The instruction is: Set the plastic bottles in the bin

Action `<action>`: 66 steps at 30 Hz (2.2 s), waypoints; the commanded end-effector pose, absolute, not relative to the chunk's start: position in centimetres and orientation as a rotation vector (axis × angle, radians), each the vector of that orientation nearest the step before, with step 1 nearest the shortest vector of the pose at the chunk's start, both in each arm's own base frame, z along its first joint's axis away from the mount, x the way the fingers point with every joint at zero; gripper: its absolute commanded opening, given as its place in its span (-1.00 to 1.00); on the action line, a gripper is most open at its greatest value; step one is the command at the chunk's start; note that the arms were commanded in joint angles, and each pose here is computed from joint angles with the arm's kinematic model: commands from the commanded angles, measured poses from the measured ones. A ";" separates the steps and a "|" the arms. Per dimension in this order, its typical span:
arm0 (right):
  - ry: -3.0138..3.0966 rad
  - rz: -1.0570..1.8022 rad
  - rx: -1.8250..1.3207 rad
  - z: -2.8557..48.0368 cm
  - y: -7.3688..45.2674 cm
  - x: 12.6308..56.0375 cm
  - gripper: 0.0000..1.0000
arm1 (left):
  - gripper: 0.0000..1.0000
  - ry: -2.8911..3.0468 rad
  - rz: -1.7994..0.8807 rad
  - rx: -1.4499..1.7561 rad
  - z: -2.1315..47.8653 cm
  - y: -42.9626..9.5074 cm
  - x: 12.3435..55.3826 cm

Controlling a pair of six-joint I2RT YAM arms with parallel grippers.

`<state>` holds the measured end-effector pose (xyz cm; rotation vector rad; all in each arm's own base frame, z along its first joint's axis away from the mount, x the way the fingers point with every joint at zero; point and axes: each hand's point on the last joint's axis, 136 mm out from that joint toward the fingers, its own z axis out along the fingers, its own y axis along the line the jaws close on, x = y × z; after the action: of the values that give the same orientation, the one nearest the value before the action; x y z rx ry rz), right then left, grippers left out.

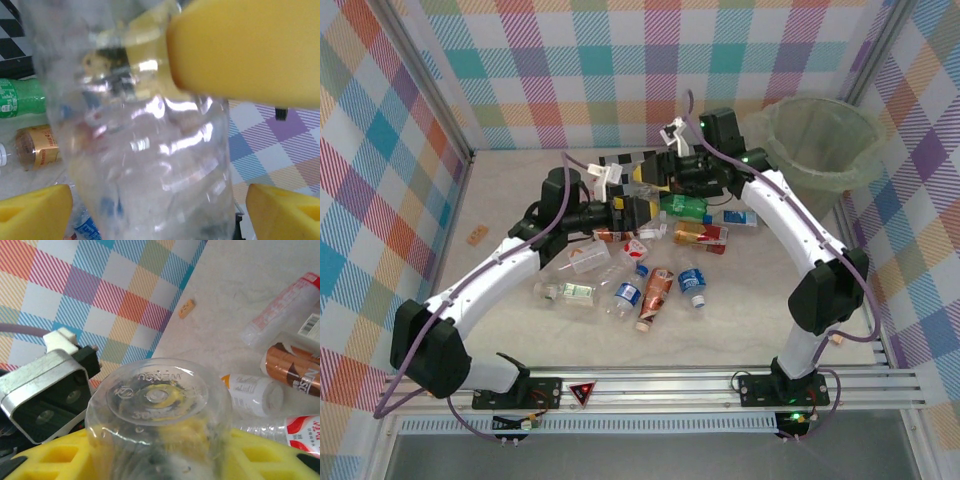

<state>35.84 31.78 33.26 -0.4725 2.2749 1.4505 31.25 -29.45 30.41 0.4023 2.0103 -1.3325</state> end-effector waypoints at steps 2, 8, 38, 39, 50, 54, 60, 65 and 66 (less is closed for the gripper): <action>2.241 1.312 -0.453 35.1 28.9 36.9 -0.02 | 0.99 1.936 -1.288 0.391 33.0 -28.3 30.0; 2.165 1.075 -0.313 39.0 21.7 39.4 -0.07 | 0.99 1.993 -1.197 0.337 32.2 -26.7 29.6; 1.724 -0.253 0.159 44.2 -8.7 50.3 -0.23 | 0.99 2.145 -1.081 0.170 28.0 -24.5 29.6; 1.737 -0.277 0.120 43.5 -8.6 50.4 -0.23 | 0.99 2.144 -1.079 0.169 28.0 -24.5 29.6; 1.890 -0.308 0.055 36.9 -8.9 53.3 -0.21 | 0.99 2.191 -1.046 0.135 26.9 -24.1 29.9; 2.032 -0.286 0.073 34.3 -9.3 54.7 -0.16 | 0.99 2.271 -0.989 0.080 25.4 -23.3 29.7; 2.192 -0.206 0.087 30.7 -8.9 56.0 -0.15 | 0.99 2.307 -0.947 0.042 24.7 -22.5 29.4; 2.285 -0.140 0.076 28.3 -8.3 57.1 -0.14 | 0.99 2.317 -0.918 0.029 24.6 -21.9 29.2; 2.306 -0.117 0.072 27.7 -8.1 57.2 -0.13 | 1.00 2.324 -0.906 0.020 24.4 -21.6 29.2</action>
<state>57.96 -8.69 28.81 0.0645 2.2275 -0.1921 29.61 -22.30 23.81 0.0395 2.3250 -0.9292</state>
